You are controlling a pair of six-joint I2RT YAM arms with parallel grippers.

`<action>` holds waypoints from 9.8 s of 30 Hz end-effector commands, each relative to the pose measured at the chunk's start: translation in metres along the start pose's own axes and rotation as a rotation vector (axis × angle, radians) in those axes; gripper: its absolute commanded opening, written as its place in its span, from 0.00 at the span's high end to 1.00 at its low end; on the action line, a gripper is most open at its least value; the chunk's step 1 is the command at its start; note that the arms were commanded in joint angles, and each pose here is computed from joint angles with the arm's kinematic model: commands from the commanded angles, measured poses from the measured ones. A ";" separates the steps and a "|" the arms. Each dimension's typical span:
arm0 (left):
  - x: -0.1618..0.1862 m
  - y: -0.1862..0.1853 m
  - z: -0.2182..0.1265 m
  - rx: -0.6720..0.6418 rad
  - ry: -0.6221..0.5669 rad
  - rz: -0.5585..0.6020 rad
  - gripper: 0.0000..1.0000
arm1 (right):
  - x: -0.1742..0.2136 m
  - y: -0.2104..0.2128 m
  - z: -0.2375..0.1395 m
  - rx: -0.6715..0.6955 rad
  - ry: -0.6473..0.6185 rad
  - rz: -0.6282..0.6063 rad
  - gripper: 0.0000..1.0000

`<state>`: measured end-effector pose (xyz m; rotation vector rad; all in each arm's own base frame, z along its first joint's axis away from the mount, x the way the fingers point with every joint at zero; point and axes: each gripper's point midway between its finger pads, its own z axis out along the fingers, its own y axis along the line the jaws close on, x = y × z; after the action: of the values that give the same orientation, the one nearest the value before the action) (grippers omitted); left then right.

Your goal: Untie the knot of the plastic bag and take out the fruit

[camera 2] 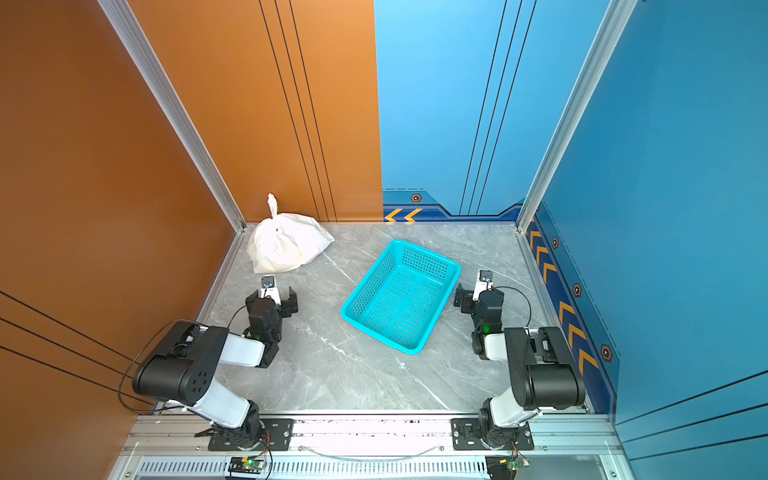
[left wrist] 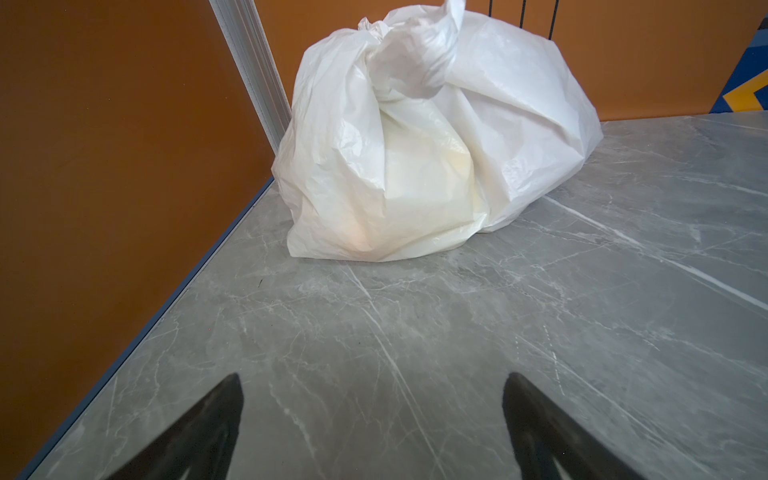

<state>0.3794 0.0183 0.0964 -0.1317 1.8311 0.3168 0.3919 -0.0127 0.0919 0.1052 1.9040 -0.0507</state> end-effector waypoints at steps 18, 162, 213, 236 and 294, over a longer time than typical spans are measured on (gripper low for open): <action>-0.010 0.007 -0.002 -0.042 -0.021 -0.006 0.02 | -0.030 -0.016 -0.012 0.105 0.047 0.037 0.00; -0.150 -0.010 0.033 -0.002 0.381 -0.215 0.01 | -0.127 0.148 0.028 -0.100 0.619 -0.227 0.15; -0.102 -0.153 -0.011 0.422 0.517 -0.080 1.00 | -0.088 0.156 -0.101 -0.214 0.621 -0.179 0.04; -0.022 -0.176 -0.209 0.649 0.592 -0.006 0.86 | -0.061 0.206 -0.156 -0.467 0.673 -0.239 0.03; -0.011 -0.164 -0.196 0.692 0.615 -0.108 0.95 | -0.012 0.346 -0.111 -0.729 0.641 -0.454 0.70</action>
<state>0.2426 -0.2004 0.1333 0.1821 2.4302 -0.5313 0.3167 0.3391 0.1381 -0.9157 2.4464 0.4238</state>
